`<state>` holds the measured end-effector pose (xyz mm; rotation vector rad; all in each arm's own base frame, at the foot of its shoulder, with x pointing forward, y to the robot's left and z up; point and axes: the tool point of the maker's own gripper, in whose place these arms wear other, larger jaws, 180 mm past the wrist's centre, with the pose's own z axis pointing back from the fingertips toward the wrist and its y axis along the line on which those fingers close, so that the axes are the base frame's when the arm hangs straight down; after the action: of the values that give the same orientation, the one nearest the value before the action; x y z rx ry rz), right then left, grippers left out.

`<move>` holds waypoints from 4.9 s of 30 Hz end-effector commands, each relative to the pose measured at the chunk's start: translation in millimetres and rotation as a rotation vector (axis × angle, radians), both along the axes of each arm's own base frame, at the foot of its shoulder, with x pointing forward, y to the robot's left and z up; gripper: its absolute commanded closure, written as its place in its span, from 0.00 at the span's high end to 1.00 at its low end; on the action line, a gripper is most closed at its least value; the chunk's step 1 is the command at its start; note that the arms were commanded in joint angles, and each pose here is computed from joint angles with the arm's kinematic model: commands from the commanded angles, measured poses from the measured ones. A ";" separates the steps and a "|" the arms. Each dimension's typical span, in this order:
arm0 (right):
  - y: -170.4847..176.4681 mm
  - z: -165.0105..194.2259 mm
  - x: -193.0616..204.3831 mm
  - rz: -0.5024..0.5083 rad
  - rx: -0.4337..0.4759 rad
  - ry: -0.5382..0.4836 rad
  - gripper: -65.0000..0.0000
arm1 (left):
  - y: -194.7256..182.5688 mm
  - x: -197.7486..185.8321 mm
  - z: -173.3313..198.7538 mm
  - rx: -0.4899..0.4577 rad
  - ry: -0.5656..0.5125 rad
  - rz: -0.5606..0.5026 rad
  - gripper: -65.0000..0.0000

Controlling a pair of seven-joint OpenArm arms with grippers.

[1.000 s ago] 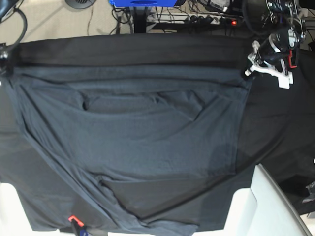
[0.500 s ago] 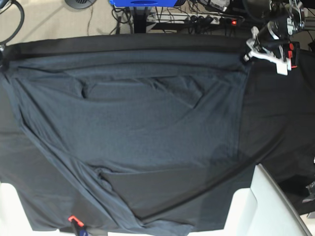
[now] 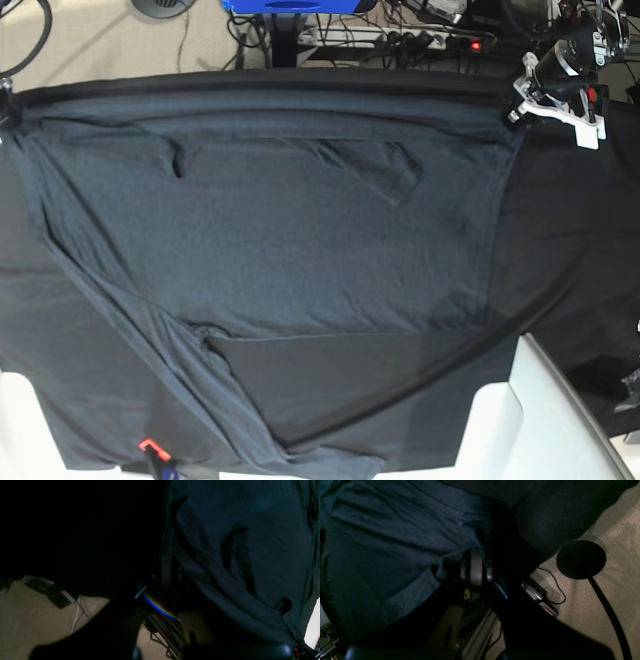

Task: Fold the T-shirt properly
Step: 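Pull the shirt edge with the left gripper away from the right gripper, then move the right gripper down along the shirt side and grasp it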

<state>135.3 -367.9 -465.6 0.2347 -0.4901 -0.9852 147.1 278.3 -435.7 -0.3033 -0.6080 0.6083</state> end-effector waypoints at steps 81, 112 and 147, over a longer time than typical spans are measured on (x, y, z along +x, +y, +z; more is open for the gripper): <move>24.8 16.9 189.0 0.738 -0.533 -0.057 0.00 | 75.8 91.4 77.3 0.301 -0.222 -0.051 1.00; 89.8 50.9 207.6 0.903 -0.533 -0.027 0.60 | 76.6 90.8 77.3 0.302 -0.223 -0.047 1.00; 84.9 -5.4 246.4 0.800 -0.450 -0.007 0.34 | 88.1 93.0 63.8 0.280 -0.195 -0.006 1.00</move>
<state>363.5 -273.5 -489.0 0.0263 -0.4864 -0.0781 231.4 360.1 -386.3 -0.1112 -0.8225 0.5013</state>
